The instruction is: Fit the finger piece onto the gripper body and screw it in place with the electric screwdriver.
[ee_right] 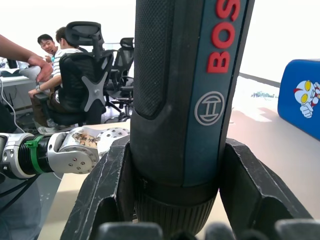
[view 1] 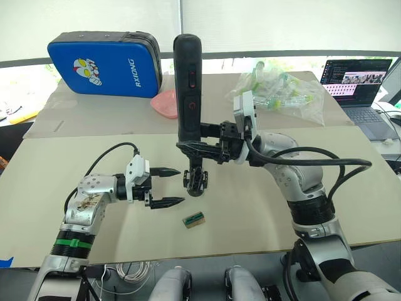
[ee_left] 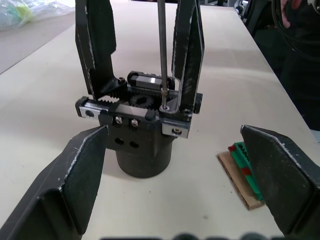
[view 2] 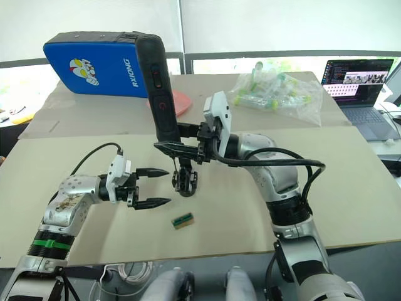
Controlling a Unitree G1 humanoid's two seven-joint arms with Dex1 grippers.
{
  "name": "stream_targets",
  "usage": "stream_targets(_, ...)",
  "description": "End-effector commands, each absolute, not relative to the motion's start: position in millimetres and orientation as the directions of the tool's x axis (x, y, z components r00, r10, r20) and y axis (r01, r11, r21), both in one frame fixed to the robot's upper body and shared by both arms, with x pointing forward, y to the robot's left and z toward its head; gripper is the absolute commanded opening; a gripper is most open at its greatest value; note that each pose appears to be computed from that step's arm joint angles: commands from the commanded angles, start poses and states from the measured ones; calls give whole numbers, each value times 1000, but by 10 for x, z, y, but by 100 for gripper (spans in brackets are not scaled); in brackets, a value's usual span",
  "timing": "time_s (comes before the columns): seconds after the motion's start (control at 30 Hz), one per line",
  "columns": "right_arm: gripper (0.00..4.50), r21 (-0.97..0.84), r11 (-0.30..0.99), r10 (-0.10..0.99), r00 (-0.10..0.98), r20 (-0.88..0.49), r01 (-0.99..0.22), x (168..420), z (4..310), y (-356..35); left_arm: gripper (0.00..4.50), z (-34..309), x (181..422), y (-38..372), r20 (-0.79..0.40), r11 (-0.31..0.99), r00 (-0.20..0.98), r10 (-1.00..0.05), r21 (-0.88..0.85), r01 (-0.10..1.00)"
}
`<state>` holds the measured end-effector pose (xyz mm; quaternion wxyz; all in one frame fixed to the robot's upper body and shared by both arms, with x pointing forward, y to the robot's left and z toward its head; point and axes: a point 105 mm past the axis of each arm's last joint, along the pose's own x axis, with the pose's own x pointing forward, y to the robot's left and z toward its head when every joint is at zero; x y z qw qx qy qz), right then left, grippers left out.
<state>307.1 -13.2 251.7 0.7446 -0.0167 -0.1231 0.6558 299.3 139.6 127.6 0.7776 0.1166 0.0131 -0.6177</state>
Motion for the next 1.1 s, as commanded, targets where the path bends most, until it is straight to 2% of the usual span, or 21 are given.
stream_targets(0.03, 196, -253, 123, 975, 68, 214, -960, 2978, 2739, -138, 450, 1311, 2989, 1407, -147, 209, 238, -960, 188, 960)
stream_targets(1.1, 196, -259, 140, 978, 93, 186, -956, 3018, 2671, -129, 450, 1285, 2986, 1401, -143, 213, 241, -960, 187, 959)
